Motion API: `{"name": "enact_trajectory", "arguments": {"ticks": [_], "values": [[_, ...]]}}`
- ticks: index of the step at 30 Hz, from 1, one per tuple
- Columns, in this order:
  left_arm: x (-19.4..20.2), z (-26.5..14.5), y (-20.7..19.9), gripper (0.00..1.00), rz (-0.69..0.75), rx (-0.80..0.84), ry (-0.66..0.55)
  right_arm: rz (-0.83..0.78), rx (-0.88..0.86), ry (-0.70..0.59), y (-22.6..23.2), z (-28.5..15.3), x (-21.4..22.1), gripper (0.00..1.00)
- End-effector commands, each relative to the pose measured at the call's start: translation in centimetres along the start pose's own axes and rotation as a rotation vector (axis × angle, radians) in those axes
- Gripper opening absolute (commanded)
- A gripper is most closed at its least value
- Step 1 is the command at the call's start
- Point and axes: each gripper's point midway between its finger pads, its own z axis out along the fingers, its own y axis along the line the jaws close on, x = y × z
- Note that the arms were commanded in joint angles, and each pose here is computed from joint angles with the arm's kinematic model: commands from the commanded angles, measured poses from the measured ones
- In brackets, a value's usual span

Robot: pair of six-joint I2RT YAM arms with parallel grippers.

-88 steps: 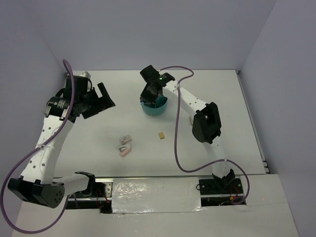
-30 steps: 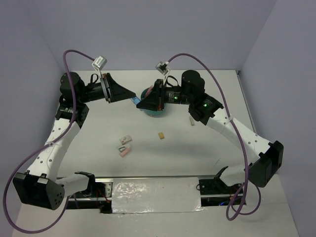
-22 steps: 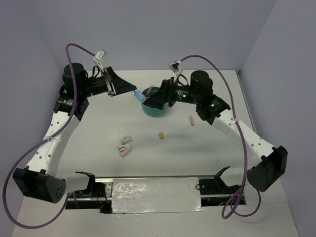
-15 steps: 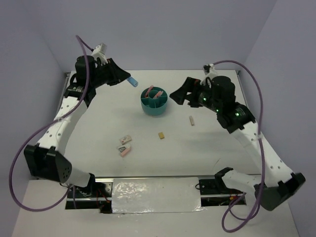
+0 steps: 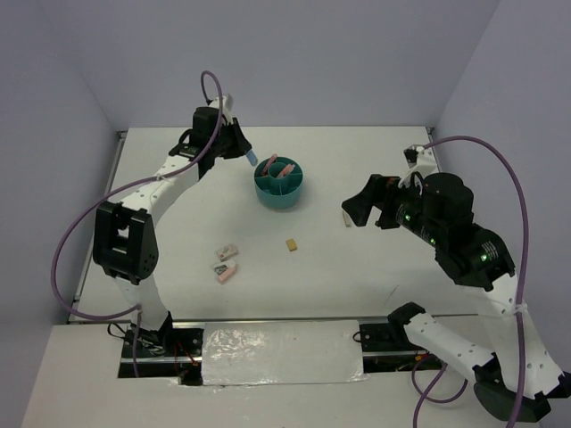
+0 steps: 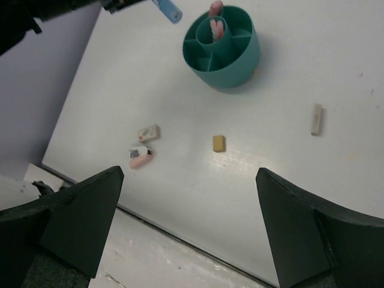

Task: Sort the stationery into containers
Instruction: Place the stationery in the storage box.

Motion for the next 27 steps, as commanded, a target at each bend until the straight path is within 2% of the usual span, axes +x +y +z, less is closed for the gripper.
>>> {"name": "enact_trajectory", "arguments": {"ticks": [1,13,16,19,20,22,23,26,27], "values": [[-2.7,0.6,-2.3,0.00,0.054,0.047,-0.107,-0.049,0.040,0.031,-0.7,-0.4,0.2,1.00],[0.4,3.8,-2.2,0.00,0.088,0.016,-0.048,-0.064,0.027,0.024,-0.3,-1.1,-0.2,1.00],[0.5,4.3,-2.0,0.08,0.108,0.005,-0.047,-0.064,0.026,0.026,-0.4,-1.2,0.0,1.00],[0.7,4.5,-1.9,0.22,0.115,-0.002,-0.043,-0.062,0.028,0.027,-0.6,-1.2,0.3,1.00],[0.8,4.6,-1.8,0.33,0.118,-0.003,-0.042,-0.060,0.030,0.028,-0.7,-1.2,0.4,1.00],[1.0,4.5,-1.7,0.47,0.122,-0.005,-0.038,-0.057,0.030,0.031,-0.7,-1.1,0.5,1.00],[1.2,4.4,-1.6,0.63,0.120,-0.009,-0.033,-0.059,0.031,0.033,-0.7,-1.1,0.5,1.00],[0.9,3.4,-1.9,0.82,0.117,-0.003,-0.050,-0.059,0.032,0.024,-0.7,-1.1,0.3,1.00],[0.9,3.2,-2.1,0.84,0.116,0.004,-0.051,-0.058,0.031,0.022,-0.6,-1.1,0.2,1.00]]}}
